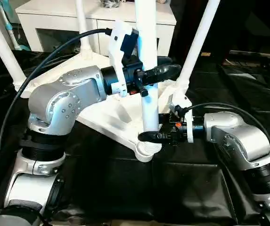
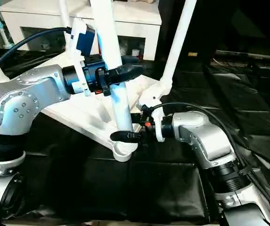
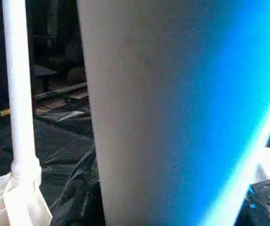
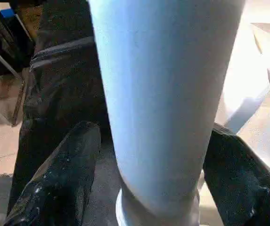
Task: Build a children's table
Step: Pick table leg
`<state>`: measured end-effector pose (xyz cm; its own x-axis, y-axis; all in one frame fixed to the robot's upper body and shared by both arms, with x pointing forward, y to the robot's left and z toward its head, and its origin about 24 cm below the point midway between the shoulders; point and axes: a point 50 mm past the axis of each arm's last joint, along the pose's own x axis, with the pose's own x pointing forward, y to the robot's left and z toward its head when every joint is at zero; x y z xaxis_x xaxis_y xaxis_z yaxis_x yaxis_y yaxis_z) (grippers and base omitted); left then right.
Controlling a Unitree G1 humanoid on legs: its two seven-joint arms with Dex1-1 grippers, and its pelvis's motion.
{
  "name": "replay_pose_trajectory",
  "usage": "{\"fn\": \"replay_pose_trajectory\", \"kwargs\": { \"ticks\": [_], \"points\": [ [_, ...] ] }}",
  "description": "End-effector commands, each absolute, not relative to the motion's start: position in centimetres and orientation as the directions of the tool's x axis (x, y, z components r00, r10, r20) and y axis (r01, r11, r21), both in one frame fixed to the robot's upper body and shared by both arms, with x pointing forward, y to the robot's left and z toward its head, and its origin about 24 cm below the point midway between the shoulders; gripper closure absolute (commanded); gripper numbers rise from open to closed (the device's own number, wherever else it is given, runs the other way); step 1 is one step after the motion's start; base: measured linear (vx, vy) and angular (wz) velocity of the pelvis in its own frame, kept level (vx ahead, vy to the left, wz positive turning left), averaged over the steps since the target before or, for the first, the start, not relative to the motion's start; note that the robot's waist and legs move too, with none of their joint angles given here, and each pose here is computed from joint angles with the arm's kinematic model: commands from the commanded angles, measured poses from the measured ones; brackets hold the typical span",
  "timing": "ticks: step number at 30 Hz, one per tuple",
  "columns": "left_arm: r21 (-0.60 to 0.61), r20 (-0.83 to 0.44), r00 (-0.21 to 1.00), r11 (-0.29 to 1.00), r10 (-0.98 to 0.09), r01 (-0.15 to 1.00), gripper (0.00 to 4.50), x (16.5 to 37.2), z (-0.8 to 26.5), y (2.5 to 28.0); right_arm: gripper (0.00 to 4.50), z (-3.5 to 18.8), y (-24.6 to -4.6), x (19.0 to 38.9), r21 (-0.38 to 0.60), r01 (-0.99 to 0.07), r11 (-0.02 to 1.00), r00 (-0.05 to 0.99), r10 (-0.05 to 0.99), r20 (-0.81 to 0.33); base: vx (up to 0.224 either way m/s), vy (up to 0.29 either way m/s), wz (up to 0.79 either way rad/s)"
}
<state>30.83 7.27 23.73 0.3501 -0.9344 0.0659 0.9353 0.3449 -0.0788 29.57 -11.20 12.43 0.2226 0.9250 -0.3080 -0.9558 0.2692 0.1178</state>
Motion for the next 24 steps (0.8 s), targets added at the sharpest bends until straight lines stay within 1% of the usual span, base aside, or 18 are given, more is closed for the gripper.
{"fn": "replay_pose_trajectory", "kwargs": {
  "ticks": [1, 3, 5, 12, 16, 22, 24],
  "points": [
    [-0.035, 0.073, 0.312, 0.31, -0.947, 0.95, 2.93, 30.3, 24.8, 6.7, 1.55, 12.4, -11.3, 29.4, 0.102, -0.958, 0.266, 0.222, 0.921, -0.319, 0.0, 0.0, 0.0],
    [-0.035, 0.075, 0.31, 0.308, -0.948, 0.951, 2.93, 30.3, 24.9, 6.7, 1.63, 12.4, -11.3, 29.4, 0.105, -0.958, 0.266, 0.221, 0.921, -0.321, 0.0, 0.0, 0.0],
    [-0.033, 0.075, 0.306, 0.304, -0.949, 0.952, 2.93, 30.2, 24.9, 6.7, 1.96, 12.2, -11.2, 29.3, 0.109, -0.958, 0.265, 0.216, 0.92, -0.328, 0.0, 0.0, 0.0],
    [-0.033, 0.075, 0.302, 0.301, -0.95, 0.953, 2.93, 30.2, 25.0, 6.8, 2.51, 11.9, -11.3, 29.2, 0.116, -0.956, 0.269, 0.218, 0.917, -0.334, 0.0, 0.0, 0.0],
    [-0.038, 0.084, 0.305, 0.303, -0.949, 0.952, 2.93, 30.2, 25.2, 6.9, 2.6, 11.8, -11.3, 29.2, 0.123, -0.955, 0.271, 0.218, 0.917, -0.333, 0.0, 0.0, 0.0],
    [-0.042, 0.096, 0.307, 0.304, -0.947, 0.952, 2.93, 30.3, 25.4, 6.9, 2.62, 11.5, -11.3, 29.2, 0.123, -0.953, 0.278, 0.223, 0.915, -0.335, 0.0, 0.0, 0.0],
    [-0.041, 0.098, 0.305, 0.303, -0.947, 0.952, 2.93, 30.3, 25.4, 7.0, 2.62, 11.4, -11.3, 29.2, 0.107, -0.953, 0.283, 0.232, 0.911, -0.341, 0.0, 0.0, 0.0]
  ]
}}
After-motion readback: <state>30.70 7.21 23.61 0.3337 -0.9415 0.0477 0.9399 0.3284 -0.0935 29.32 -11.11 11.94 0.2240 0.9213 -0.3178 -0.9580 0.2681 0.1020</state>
